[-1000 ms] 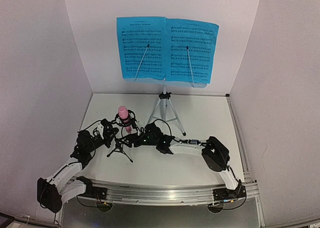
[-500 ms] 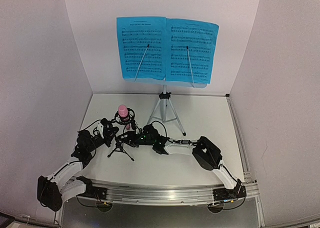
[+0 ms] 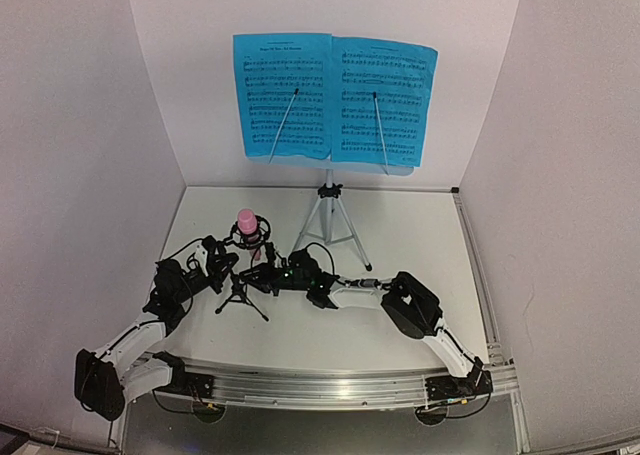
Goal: Pack up the instrument practice props
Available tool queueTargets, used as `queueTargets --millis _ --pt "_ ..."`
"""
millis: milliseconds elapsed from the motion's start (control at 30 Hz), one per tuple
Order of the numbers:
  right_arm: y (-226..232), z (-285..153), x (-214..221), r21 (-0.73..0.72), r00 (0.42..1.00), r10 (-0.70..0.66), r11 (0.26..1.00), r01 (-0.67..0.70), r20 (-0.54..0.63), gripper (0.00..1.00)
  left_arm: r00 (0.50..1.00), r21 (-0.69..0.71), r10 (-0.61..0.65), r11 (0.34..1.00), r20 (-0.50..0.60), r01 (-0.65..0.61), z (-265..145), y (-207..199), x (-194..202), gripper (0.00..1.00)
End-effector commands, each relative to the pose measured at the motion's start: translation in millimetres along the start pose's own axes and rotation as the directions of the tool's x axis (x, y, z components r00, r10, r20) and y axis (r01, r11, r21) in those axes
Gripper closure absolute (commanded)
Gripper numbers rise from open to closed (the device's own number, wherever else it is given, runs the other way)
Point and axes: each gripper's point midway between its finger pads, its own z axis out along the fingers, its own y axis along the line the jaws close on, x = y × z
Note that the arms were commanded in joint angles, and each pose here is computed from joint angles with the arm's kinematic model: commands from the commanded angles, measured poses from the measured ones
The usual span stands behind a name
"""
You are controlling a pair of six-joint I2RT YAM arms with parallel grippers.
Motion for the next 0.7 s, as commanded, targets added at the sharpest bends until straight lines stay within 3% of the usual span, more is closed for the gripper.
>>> queueTargets --millis 0,100,200,333,467,667 --pt "-5.6 2.6 -4.7 -0.008 1.0 0.018 1.0 -0.018 0.003 0.95 0.998 0.081 0.03 0.996 0.063 -0.035 -0.1 -16.0 -17.9 1.0" --pt "-6.3 2.6 -4.4 -0.016 1.0 0.015 1.0 -0.015 -0.021 1.0 0.998 0.07 0.017 0.997 0.065 -0.022 -0.1 -14.1 -19.7 1.0" --pt "-1.8 -2.8 -6.2 -0.031 0.996 -0.08 0.996 0.079 -0.04 1.0 0.998 0.084 -0.016 0.996 0.053 0.011 0.6 -15.8 -21.3 1.0" --pt "-11.1 -15.0 -5.6 0.007 0.932 -0.363 0.932 0.363 -0.014 1.0 0.999 0.083 -0.018 0.996 0.036 0.015 -1.2 -16.6 -19.8 1.0" --pt "-18.2 -13.9 -5.9 0.014 0.785 -0.619 0.785 0.619 -0.01 1.0 1.0 0.082 -0.019 0.997 0.02 0.018 -3.6 -17.7 -18.8 1.0" --pt "-14.7 -13.6 -5.3 -0.025 0.483 -0.874 0.482 0.876 0.052 1.0 0.999 0.105 -0.04 0.994 -0.023 0.042 -3.8 -21.8 -14.6 1.0"
